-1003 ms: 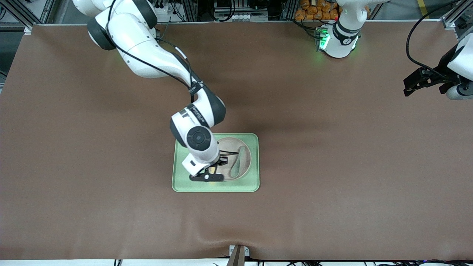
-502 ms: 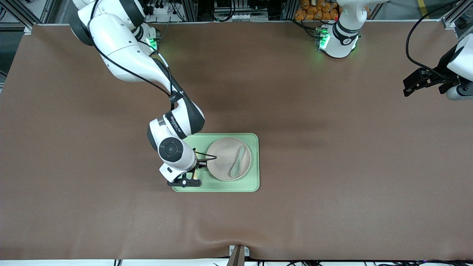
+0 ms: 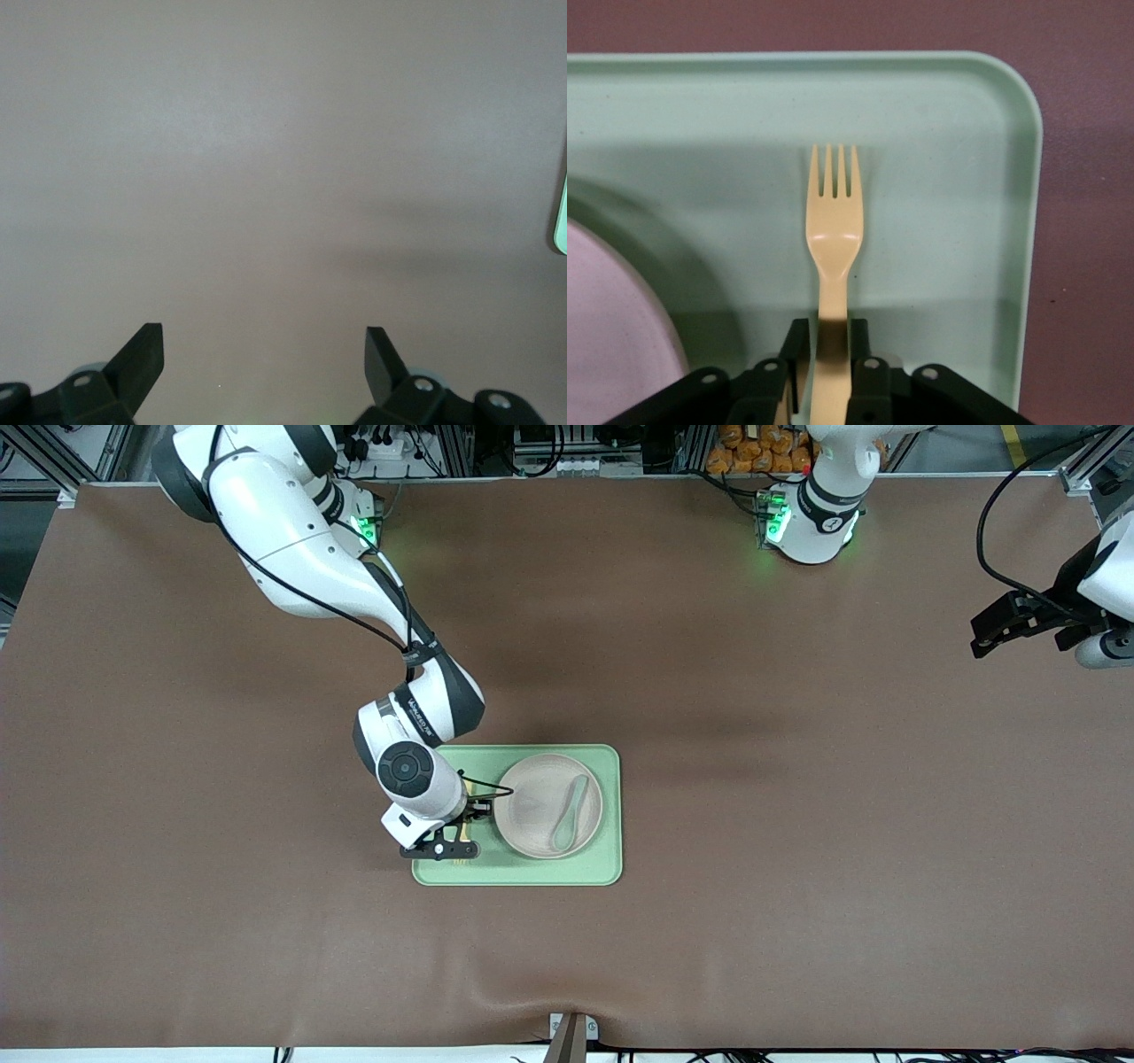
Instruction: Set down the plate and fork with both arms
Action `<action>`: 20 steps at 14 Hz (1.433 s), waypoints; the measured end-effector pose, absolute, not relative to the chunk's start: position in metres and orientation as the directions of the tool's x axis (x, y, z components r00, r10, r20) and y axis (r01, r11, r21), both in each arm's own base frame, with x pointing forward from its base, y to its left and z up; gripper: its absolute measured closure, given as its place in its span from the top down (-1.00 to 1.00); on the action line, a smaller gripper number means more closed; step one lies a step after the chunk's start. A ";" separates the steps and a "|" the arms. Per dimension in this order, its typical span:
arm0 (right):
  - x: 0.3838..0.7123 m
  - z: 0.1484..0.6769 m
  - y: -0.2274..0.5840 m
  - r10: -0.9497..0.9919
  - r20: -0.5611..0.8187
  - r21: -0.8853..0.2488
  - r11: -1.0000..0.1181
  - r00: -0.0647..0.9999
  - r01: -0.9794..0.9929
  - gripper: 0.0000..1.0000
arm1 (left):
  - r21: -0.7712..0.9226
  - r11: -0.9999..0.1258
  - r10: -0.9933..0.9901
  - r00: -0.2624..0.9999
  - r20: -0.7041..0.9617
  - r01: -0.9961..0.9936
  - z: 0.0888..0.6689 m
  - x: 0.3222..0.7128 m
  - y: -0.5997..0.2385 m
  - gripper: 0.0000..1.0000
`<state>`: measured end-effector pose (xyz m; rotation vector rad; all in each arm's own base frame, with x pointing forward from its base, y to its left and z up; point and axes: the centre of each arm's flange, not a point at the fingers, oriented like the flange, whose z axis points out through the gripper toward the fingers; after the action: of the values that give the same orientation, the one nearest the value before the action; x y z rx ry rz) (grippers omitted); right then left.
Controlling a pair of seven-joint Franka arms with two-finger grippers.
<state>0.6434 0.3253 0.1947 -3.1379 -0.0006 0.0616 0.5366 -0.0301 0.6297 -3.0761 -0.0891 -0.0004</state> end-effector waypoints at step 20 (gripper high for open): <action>0.673 0.542 0.165 -0.153 0.064 -0.098 -0.984 0.986 -0.147 1.00 | -0.057 -0.997 0.058 0.998 0.024 0.060 0.641 0.514 -0.036 1.00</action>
<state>0.6733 0.1652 0.5418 -3.0381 0.2298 -0.1086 0.5138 -0.0363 0.6412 -3.0820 -0.0909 -0.0349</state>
